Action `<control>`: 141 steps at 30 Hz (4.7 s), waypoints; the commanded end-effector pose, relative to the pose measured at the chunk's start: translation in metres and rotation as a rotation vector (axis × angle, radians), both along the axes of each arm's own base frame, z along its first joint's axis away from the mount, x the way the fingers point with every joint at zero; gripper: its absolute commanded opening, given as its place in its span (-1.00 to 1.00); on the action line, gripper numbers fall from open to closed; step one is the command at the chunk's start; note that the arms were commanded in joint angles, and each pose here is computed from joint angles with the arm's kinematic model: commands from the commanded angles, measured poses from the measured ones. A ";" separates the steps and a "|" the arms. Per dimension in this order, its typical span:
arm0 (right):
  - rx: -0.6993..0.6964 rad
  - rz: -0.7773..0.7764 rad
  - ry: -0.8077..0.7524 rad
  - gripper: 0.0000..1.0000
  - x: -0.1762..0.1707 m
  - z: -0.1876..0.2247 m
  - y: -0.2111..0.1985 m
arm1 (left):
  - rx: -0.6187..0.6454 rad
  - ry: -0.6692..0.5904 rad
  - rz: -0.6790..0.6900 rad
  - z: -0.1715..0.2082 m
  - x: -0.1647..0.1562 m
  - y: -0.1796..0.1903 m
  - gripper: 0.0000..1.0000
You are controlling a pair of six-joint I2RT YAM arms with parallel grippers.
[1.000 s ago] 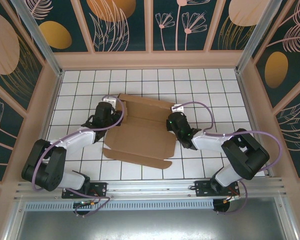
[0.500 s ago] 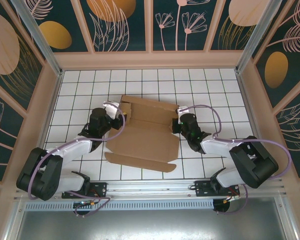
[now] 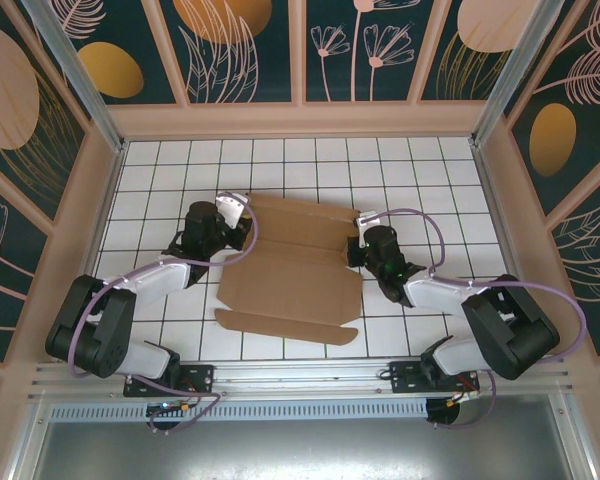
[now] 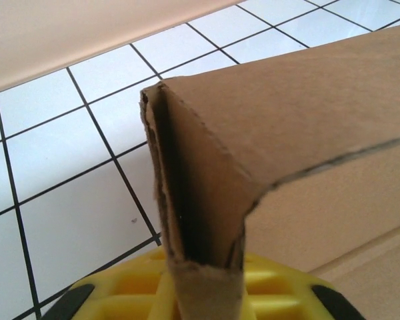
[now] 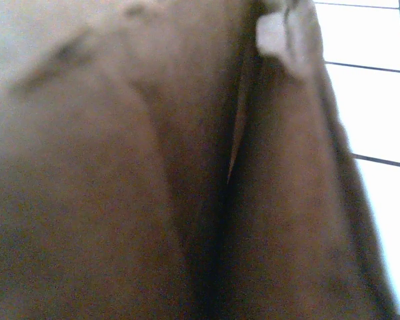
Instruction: Fold the paper box
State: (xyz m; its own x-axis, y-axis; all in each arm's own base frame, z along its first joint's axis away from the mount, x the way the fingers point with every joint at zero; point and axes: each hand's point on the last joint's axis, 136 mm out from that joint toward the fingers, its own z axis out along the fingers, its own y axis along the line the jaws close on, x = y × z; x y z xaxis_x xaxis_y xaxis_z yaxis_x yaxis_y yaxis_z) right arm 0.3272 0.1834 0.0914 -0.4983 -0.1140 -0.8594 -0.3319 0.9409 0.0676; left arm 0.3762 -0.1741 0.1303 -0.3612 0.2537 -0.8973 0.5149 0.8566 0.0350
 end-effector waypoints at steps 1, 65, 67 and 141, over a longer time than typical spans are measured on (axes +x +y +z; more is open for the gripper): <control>0.039 0.000 -0.045 -1.00 -0.003 0.018 0.010 | -0.043 0.000 -0.002 0.009 0.003 -0.010 -0.75; -0.008 -0.361 -0.183 -1.00 0.017 0.029 -0.024 | -0.469 -0.080 0.113 0.072 -0.062 -0.014 -0.26; -0.011 -0.358 -0.176 -1.00 0.017 0.026 -0.023 | -0.493 -0.122 0.179 0.085 -0.061 0.000 -0.23; 0.352 -0.053 0.017 0.10 0.005 0.113 -0.020 | -0.622 0.257 0.375 -0.004 -0.018 -0.004 0.06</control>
